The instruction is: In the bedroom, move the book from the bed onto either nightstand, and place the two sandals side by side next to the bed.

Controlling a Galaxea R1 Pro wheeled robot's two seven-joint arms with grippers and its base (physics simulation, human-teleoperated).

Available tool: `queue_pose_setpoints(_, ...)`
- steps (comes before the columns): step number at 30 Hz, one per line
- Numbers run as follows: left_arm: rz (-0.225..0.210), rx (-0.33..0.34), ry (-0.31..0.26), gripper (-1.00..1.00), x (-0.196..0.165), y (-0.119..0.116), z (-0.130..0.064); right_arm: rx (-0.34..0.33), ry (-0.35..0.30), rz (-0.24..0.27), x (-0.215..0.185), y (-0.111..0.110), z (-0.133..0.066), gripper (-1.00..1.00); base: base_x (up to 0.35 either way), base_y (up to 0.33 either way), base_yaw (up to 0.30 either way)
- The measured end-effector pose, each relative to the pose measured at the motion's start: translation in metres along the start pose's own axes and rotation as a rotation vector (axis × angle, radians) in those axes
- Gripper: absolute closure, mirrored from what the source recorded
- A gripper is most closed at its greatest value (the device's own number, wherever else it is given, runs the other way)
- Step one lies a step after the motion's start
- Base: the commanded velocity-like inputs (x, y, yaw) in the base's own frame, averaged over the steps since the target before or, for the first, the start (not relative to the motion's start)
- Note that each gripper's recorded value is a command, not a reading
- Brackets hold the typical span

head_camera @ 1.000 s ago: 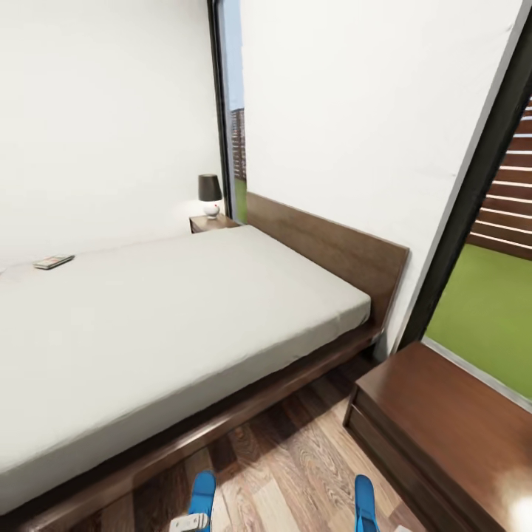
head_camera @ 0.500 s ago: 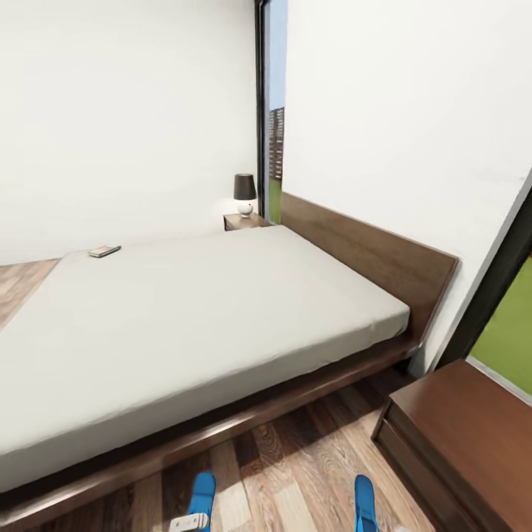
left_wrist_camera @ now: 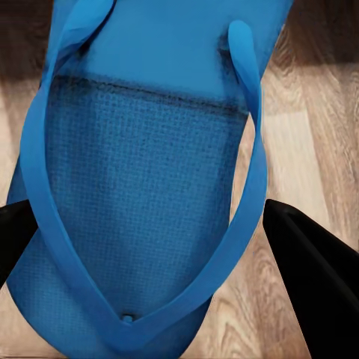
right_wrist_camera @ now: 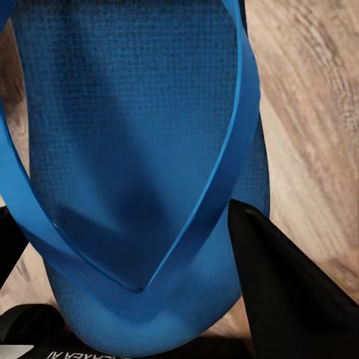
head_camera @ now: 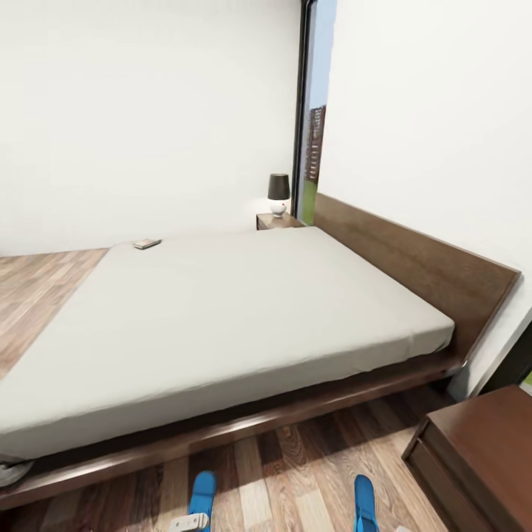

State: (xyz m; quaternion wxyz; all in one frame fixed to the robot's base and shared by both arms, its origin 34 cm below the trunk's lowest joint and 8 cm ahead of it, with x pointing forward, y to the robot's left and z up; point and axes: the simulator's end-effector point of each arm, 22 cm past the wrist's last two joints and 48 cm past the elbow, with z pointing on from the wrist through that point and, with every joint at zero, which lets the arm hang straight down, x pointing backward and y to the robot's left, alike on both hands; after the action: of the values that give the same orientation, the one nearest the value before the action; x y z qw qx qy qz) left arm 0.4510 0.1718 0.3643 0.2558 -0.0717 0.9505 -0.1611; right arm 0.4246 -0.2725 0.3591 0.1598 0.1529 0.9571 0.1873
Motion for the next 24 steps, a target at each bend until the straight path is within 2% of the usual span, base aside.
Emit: queue_pose_setpoints(24,0.0,0.0,0.0,1.0,0.0,0.0,0.0,0.0,0.0,0.0,0.0001,0.0,0.0,1.0,0.0,0.0,0.294)
